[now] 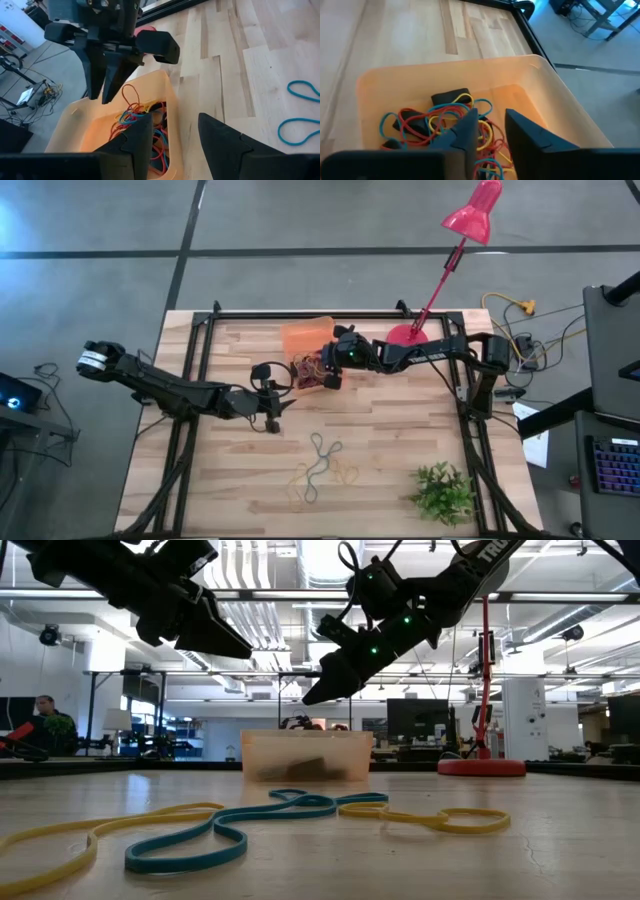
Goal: Pick and place rubber bands into bin
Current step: Put the blue rubber band into the orange bin
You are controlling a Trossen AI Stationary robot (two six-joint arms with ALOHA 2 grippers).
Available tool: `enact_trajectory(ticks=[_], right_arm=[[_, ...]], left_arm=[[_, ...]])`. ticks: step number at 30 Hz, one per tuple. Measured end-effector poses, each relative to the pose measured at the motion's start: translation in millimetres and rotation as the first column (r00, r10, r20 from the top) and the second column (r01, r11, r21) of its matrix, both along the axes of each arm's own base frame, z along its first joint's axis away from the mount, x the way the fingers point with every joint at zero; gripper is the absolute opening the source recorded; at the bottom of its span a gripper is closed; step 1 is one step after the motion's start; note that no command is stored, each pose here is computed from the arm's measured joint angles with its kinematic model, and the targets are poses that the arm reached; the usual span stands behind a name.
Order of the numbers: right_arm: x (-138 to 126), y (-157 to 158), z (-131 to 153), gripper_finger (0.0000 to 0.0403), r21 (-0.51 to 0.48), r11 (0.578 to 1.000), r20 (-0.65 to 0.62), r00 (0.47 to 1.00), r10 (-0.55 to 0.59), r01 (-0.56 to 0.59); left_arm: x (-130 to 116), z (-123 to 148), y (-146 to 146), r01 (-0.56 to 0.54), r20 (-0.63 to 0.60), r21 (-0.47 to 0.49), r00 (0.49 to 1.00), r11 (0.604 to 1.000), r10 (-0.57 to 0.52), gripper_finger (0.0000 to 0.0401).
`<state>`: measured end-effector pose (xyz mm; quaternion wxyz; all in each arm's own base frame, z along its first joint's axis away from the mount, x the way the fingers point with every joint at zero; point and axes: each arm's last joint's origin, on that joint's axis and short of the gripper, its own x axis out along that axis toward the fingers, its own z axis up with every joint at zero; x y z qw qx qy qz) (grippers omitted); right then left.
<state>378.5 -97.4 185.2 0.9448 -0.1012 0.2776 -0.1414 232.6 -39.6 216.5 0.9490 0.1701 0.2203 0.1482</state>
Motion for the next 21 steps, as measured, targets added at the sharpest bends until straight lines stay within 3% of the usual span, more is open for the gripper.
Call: enact_trajectory(ticks=[3, 5, 10, 12, 17, 21], right_arm=[[-1, 2, 1, 0.0120, 0.012, 1.000, -0.003, 1.000, 0.013, -0.013], [-1, 8, 1, 0.0138, 0.046, 0.996, -0.018, 0.996, 0.082, -0.081], [-6, 35, -5, 0.0160, 0.184, 0.948, -0.108, 0.953, 0.283, -0.260], [-9, 48, -9, 0.0162, 0.247, 0.919, -0.151, 0.925, 0.349, -0.306], [-15, 85, -18, 0.0153, 0.349, 0.880, -0.253, 0.871, 0.420, -0.323], [-23, 115, -18, 0.0142, 0.412, 0.856, -0.311, 0.834, 0.455, -0.313]], left_arm=[[0, -1, -1, 0.031, -0.015, -0.013, 0.999, 0.999, -0.031, 0.0142], [0, -4, -4, 0.130, -0.040, -0.062, 0.990, 0.990, -0.132, 0.0142], [0, -6, -14, 0.404, -0.033, -0.215, 0.907, 0.889, -0.420, 0.0142], [0, -7, -15, 0.437, -0.034, -0.239, 0.889, 0.867, -0.457, 0.0142], [11, -20, -18, 0.453, -0.049, -0.254, 0.876, 0.855, -0.479, 0.0141], [26, -36, -25, 0.506, -0.035, -0.310, 0.840, 0.805, -0.542, 0.0141]])
